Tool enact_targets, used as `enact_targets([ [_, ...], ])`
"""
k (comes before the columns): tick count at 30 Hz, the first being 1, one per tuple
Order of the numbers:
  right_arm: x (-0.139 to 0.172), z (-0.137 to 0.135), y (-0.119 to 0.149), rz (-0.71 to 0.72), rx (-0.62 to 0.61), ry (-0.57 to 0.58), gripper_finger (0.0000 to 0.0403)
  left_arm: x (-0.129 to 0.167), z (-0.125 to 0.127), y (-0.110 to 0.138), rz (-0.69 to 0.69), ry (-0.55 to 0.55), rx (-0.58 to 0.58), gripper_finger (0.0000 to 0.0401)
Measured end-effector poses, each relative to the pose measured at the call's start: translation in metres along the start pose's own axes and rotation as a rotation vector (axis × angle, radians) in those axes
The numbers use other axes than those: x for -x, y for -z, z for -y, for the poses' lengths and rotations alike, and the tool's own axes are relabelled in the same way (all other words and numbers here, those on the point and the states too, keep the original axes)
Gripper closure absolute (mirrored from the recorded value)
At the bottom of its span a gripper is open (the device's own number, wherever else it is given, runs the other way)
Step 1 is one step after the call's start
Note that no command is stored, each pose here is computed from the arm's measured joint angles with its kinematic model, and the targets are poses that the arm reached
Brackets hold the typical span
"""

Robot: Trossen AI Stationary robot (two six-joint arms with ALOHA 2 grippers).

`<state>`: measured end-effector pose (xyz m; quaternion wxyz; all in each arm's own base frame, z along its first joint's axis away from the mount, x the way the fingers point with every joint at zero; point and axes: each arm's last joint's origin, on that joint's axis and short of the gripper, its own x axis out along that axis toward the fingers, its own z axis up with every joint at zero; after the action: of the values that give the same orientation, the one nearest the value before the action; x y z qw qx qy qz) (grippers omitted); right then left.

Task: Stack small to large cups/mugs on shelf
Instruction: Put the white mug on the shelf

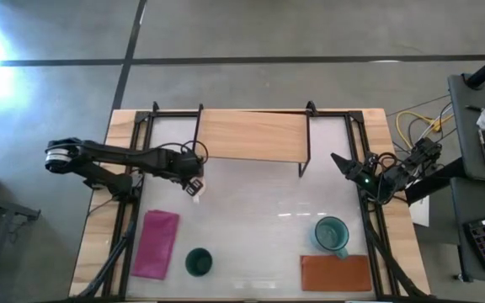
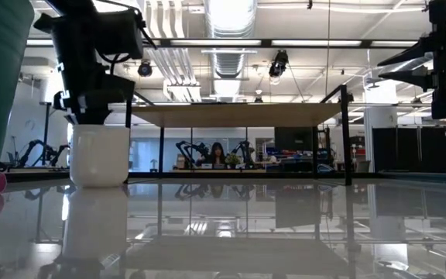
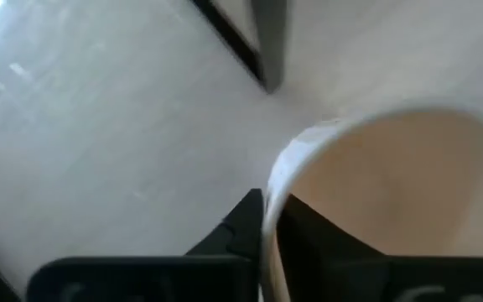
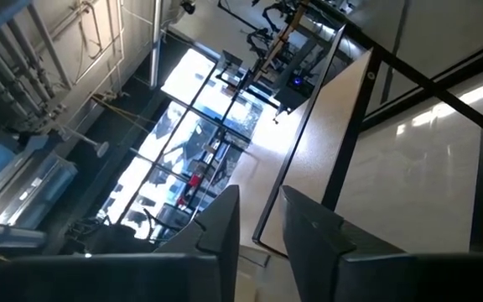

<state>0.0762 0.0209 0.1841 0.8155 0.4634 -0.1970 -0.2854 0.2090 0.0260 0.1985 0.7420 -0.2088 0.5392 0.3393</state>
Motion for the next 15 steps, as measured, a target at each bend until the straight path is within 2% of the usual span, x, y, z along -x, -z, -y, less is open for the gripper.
enact_targets([
  [4, 0.0, 0.0, 0.0, 0.001, -0.007, -0.001, 0.0319, 0.029, -0.006, 0.0, -0.012, 0.094, 0.005, 0.0398],
  [8, 0.0, -0.001, -0.001, 0.004, -0.023, -0.004, 0.0319, 0.085, -0.016, -0.002, 0.043, 0.167, -0.01, 0.04],
  [11, 0.0, -0.001, -0.001, 0.004, -0.023, -0.004, 0.032, 0.133, -0.022, -0.015, 0.161, 0.24, -0.049, 0.04],
  [13, 0.0, -0.001, -0.001, 0.004, -0.021, -0.004, 0.0321, 0.162, -0.024, -0.027, 0.25, 0.233, -0.107, 0.04],
  [15, 0.0, -0.001, -0.001, 0.005, -0.019, -0.003, 0.0323, 0.187, -0.023, -0.043, 0.339, 0.177, -0.172, 0.04],
])
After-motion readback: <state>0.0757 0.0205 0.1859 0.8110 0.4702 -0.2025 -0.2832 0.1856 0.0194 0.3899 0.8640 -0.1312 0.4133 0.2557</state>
